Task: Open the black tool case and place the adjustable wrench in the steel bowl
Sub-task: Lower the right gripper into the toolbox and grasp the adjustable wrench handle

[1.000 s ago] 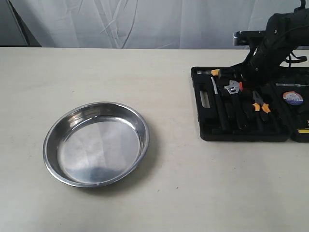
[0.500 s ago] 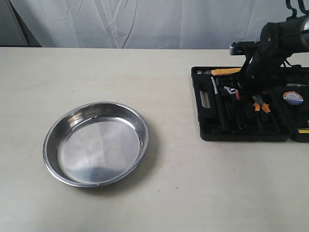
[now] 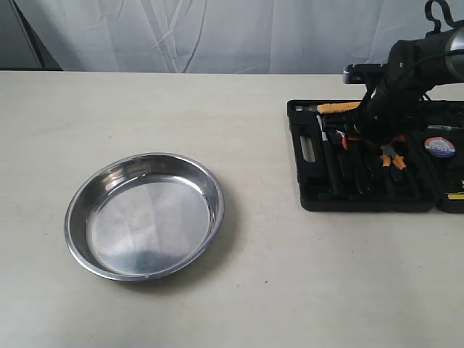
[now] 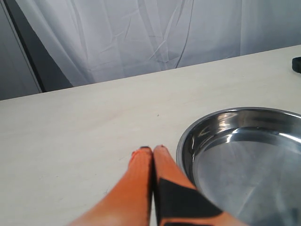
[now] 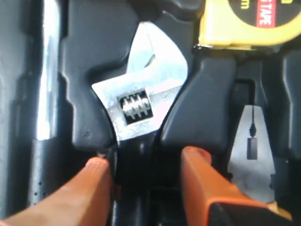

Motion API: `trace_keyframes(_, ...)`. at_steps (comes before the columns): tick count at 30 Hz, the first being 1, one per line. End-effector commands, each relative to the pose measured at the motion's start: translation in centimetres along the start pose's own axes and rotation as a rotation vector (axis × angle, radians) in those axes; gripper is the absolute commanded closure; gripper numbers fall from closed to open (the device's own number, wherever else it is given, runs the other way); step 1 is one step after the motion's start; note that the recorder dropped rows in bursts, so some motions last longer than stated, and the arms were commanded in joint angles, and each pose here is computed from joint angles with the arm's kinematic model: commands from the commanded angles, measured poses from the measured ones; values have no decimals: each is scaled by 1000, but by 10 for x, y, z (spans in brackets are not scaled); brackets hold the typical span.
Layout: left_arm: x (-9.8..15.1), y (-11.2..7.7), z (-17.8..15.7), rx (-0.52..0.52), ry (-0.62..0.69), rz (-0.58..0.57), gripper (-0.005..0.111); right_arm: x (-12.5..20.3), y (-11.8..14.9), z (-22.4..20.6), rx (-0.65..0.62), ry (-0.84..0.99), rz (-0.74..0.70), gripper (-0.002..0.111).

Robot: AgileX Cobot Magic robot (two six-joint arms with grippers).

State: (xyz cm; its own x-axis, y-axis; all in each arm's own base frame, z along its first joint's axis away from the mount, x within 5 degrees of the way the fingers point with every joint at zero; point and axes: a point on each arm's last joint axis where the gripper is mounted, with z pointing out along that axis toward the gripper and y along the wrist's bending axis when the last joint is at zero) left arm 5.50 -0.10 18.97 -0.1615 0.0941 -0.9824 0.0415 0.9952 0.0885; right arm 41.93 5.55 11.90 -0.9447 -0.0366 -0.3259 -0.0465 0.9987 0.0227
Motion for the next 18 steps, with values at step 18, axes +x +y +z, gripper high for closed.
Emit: trace_keyframes(18,-2,0,0,3,-14,-4,106,2,-1,9,-5,15,-9,108)
